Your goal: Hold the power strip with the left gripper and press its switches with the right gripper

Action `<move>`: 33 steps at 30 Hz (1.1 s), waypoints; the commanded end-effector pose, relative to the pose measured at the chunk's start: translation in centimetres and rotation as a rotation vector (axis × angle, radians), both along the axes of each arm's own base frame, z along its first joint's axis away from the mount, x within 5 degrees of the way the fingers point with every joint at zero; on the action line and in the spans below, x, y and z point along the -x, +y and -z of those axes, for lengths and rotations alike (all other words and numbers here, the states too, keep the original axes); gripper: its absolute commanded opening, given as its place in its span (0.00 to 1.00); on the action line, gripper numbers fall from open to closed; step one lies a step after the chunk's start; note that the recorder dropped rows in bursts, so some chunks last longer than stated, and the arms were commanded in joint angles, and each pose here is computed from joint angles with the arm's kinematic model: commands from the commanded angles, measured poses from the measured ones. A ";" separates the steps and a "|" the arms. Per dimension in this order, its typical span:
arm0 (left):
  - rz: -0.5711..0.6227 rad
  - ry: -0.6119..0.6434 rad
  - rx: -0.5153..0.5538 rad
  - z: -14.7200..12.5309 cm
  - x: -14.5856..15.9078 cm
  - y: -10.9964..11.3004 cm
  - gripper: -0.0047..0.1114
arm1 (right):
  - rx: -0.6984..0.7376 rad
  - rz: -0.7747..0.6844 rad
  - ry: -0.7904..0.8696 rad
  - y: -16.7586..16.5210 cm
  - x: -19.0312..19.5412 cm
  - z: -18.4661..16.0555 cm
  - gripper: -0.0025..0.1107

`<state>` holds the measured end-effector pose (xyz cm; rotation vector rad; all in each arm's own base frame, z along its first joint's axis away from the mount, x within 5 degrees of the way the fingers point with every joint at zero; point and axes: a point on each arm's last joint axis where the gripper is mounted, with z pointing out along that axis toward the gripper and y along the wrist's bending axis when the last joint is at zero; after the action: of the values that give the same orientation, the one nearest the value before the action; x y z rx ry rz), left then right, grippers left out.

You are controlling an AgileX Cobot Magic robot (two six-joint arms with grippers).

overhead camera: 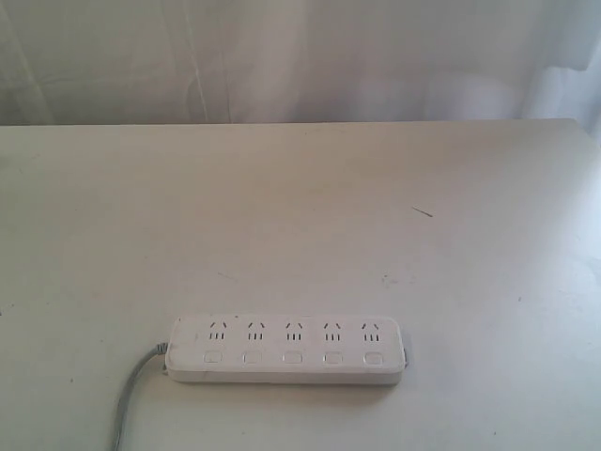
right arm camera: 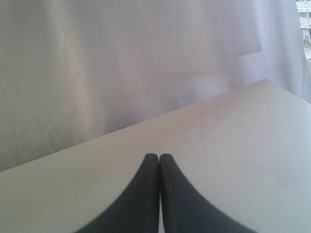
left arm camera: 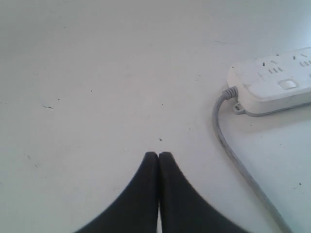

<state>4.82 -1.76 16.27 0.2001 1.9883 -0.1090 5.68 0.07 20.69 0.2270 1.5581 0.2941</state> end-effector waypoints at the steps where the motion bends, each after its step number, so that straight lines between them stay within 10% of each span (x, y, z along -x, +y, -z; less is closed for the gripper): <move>1: 0.007 0.012 0.058 0.2 0.1 -0.3 0.04 | 0.013 0.000 -0.007 0.0 0.0 0.1 0.02; 22: 0.006 0.010 0.058 0.2 0.1 -0.3 0.04 | 0.014 -0.001 -0.007 0.0 0.0 0.1 0.02; 33: 0.006 0.010 0.058 0.2 0.1 -0.3 0.04 | 0.613 -0.127 0.187 0.5 0.3 2.3 0.02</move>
<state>4.82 -1.92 16.34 0.1796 1.9838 -0.1473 5.48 0.07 18.79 -0.2070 1.7659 -0.1063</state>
